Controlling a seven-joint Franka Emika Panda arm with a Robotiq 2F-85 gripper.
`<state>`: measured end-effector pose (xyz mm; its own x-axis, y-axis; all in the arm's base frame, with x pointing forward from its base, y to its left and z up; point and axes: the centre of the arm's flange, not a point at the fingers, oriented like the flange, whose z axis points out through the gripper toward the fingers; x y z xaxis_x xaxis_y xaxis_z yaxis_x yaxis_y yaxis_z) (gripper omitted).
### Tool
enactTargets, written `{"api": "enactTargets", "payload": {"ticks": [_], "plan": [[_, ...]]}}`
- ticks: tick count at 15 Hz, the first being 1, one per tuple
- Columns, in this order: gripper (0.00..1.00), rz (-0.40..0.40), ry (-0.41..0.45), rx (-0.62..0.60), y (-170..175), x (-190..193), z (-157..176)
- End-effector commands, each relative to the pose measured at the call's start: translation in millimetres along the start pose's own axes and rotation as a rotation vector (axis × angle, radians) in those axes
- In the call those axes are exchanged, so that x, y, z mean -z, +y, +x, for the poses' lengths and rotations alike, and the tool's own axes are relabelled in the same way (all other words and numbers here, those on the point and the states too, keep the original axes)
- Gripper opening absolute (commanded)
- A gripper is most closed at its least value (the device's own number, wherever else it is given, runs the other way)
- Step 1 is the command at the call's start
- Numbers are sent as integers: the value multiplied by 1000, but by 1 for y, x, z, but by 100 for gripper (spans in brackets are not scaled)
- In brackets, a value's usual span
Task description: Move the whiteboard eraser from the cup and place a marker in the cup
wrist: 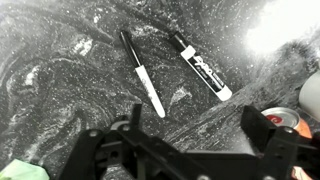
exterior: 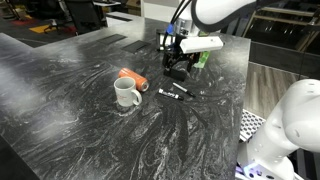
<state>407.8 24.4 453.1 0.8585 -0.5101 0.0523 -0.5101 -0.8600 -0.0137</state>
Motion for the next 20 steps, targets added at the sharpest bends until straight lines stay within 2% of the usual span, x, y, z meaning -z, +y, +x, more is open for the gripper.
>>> {"api": "enactTargets", "payload": {"ticks": [1,12,16,20], "plan": [[100,-15,-38,197,-23,-27,24],[100,5,-184,759,-48,-77,13],[100,7,-198,837,-49,-92,17],[100,26,-203,815,-46,-97,22]]}}
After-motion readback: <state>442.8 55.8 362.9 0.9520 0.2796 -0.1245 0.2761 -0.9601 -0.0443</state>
